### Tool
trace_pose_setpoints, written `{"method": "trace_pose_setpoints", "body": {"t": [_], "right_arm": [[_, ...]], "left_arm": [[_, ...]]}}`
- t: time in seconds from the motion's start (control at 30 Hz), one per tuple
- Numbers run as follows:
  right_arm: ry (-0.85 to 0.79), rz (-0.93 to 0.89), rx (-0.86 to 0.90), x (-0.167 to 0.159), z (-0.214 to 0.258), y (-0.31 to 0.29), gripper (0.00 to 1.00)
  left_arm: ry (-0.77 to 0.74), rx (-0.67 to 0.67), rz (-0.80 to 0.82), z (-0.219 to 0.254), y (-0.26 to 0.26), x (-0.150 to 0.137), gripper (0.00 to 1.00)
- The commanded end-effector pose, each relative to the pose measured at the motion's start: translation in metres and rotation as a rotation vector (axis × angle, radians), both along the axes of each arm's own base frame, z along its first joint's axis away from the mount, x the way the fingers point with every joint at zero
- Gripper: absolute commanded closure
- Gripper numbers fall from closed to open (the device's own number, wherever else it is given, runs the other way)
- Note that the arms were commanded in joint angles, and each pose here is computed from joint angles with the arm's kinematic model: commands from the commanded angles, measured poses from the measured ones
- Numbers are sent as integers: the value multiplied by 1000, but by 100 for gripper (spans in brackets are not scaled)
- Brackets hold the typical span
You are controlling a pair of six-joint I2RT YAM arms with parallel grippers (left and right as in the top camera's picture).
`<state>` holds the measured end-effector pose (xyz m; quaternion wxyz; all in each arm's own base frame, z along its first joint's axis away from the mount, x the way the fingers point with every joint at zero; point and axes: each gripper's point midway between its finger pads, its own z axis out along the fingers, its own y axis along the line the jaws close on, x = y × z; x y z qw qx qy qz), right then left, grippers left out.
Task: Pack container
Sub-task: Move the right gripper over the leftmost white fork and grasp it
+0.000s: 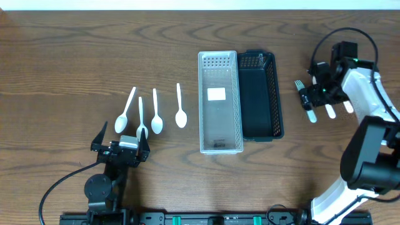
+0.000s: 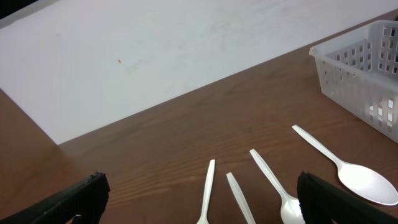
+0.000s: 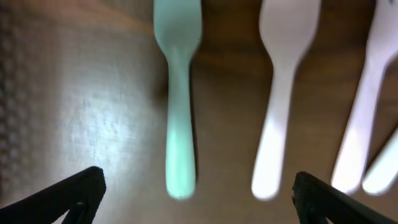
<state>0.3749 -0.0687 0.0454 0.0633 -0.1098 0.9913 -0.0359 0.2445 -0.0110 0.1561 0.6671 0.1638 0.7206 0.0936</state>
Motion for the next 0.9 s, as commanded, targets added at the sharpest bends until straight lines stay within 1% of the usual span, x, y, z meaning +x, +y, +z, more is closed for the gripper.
{"method": "trace_pose_setpoints", "body": {"t": [0.0,0.17,0.3,0.5,0.77,0.8,0.87], "right_arm": [[-10,49,-11,11,-8,10,1],[1,58,-8,16,-22,17,1],[32,23,1,14,-37,17,1],[71,22,11,10,-54,18,1],[57,25,12,15,-59,18,1],[54,25,12,16,-59,18,2],[51,26,12,17,-59,18,12]], "left_arm": [[46,-13,-8,-15,-1,-1,2],[46,-13,-8,-15,-1,-1,2],[46,-13,-8,-15,-1,-1,2],[46,-13,-8,-15,-1,-1,2],[46,-13,-8,-15,-1,-1,2],[46,-13,-8,-15,-1,-1,2],[46,-13,-8,-15,-1,-1,2]]}}
